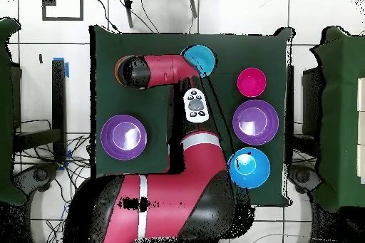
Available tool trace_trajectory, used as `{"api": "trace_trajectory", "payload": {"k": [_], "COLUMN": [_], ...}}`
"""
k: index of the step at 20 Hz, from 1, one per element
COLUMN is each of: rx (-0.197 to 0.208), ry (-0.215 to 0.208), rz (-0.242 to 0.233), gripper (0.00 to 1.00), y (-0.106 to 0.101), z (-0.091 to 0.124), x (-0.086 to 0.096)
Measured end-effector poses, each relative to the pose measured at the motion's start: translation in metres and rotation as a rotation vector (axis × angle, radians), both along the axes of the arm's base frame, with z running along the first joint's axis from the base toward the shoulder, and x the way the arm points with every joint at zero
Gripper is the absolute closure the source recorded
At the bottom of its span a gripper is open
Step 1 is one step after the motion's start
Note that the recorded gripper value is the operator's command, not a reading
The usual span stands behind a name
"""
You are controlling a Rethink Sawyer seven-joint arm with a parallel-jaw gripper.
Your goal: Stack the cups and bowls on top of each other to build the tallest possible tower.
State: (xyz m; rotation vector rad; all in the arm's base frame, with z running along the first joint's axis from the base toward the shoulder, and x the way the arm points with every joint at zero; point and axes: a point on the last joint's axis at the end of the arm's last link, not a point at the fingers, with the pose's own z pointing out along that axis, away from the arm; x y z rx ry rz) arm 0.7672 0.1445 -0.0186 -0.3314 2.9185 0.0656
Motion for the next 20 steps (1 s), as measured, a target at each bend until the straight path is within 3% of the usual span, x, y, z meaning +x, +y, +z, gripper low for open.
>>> {"api": "trace_trajectory", "payload": {"k": [11, 20], "rx": [0.002, 0.010], "ry": [0.002, 0.027], "rz": [-0.006, -0.022], "gripper": [0.00, 0.00], "y": [-0.004, -0.013], "z": [-0.005, -0.029], "x": [-0.001, -0.010]}}
